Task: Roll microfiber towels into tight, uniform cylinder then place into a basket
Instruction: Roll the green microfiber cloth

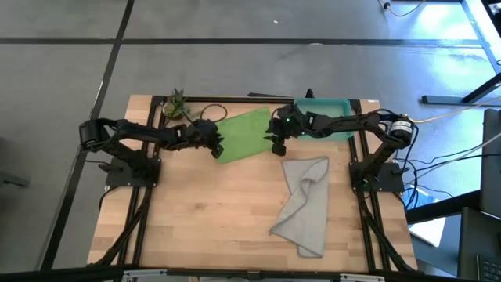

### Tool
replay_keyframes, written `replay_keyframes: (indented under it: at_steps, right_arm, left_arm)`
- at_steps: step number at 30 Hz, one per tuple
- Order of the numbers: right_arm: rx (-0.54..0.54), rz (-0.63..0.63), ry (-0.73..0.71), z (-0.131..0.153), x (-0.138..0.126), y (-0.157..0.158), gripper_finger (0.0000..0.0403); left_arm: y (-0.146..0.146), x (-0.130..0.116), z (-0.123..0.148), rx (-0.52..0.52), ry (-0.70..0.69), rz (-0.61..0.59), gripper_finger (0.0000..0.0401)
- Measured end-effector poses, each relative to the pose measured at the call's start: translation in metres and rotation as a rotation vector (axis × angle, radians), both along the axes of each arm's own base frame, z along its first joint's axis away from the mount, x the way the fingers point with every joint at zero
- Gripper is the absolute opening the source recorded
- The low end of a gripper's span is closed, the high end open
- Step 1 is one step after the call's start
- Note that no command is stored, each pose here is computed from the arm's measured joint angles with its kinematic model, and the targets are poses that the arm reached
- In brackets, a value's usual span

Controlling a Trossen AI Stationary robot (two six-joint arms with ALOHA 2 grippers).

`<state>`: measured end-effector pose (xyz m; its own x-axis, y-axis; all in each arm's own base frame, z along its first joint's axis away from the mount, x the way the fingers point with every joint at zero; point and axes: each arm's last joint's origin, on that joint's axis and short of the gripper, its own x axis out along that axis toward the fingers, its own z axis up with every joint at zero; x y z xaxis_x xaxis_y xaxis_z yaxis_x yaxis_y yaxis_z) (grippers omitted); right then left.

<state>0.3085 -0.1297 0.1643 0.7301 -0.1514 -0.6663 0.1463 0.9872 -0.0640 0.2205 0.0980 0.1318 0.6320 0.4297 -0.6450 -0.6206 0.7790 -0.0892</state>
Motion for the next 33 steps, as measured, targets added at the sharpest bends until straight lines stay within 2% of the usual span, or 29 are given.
replay_keyframes:
  at_steps: [5, 12, 17, 28, 33]
  right_arm:
    - [0.039, -0.011, 0.068, -0.023, -0.001, 0.0, 0.0126]
    - [0.043, -0.019, 0.062, -0.025, 0.001, 0.0, 0.0126]
    - [0.055, -0.03, 0.058, -0.024, 0.001, 0.0, 0.0126]
    - [0.054, 0.0, 0.059, -0.024, 0.004, 0.009, 0.0126]
    - [0.053, 0.023, 0.06, -0.025, 0.007, 0.016, 0.0126]
  left_arm:
    - [-0.006, 0.004, -0.018, -0.019, 0.082, -0.043, 0.0093]
    - [-0.014, 0.007, -0.027, -0.028, 0.137, -0.07, 0.0095]
    - [-0.027, 0.007, -0.03, -0.09, 0.165, -0.065, 0.0095]
    - [-0.068, 0.014, -0.031, -0.259, 0.089, -0.026, 0.0095]
    - [-0.089, 0.019, -0.029, -0.279, 0.035, -0.077, 0.0091]
